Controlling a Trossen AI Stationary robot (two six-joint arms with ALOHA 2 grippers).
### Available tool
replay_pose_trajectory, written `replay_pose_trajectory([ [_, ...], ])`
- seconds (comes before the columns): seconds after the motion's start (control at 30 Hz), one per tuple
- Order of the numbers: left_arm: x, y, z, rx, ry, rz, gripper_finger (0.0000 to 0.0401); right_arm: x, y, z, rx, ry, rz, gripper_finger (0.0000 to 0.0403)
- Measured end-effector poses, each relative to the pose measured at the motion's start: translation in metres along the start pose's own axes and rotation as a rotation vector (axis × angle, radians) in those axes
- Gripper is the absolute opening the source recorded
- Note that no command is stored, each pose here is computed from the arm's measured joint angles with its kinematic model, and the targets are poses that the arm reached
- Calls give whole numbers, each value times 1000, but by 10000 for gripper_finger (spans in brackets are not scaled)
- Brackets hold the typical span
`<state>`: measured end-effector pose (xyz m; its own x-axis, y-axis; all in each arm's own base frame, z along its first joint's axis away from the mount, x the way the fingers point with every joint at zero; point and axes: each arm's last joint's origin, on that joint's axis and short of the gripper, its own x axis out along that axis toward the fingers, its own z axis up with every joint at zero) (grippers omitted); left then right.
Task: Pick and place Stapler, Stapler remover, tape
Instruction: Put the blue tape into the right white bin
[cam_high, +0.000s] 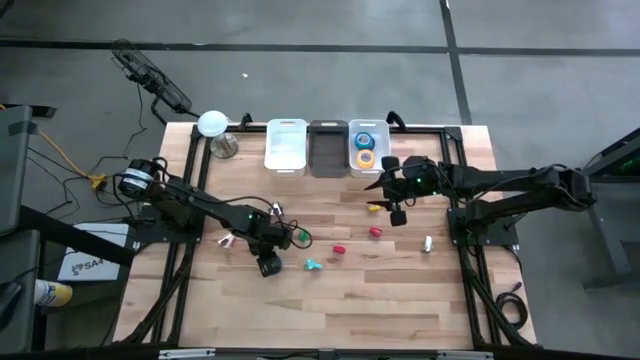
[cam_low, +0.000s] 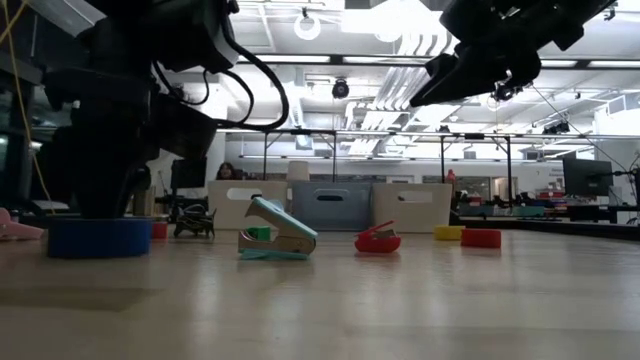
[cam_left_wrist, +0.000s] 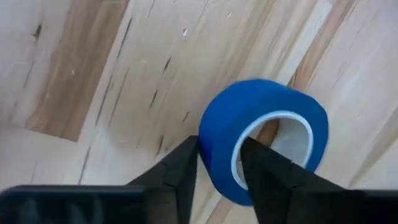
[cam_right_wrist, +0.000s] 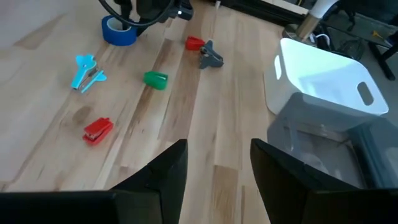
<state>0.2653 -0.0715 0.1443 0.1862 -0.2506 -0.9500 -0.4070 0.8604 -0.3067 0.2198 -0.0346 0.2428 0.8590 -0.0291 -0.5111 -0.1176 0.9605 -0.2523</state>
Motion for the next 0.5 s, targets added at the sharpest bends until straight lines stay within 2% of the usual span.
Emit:
replay_pose_trajectory([
  [0.17, 0, 1, 0, 61, 0, 10, 36, 0, 3, 1, -5, -3, 12, 167],
  [0.37, 0, 1, 0, 143, -14, 31, 35, 1, 8, 3, -13, -9, 34, 167],
  [0.43, -3, -1, 2, 169, -25, 68, 35, 1, 10, 3, -17, -13, 44, 167],
  [0.5, -9, -3, 6, 206, -72, 161, 35, 1, 11, 4, -21, -19, 50, 167],
])
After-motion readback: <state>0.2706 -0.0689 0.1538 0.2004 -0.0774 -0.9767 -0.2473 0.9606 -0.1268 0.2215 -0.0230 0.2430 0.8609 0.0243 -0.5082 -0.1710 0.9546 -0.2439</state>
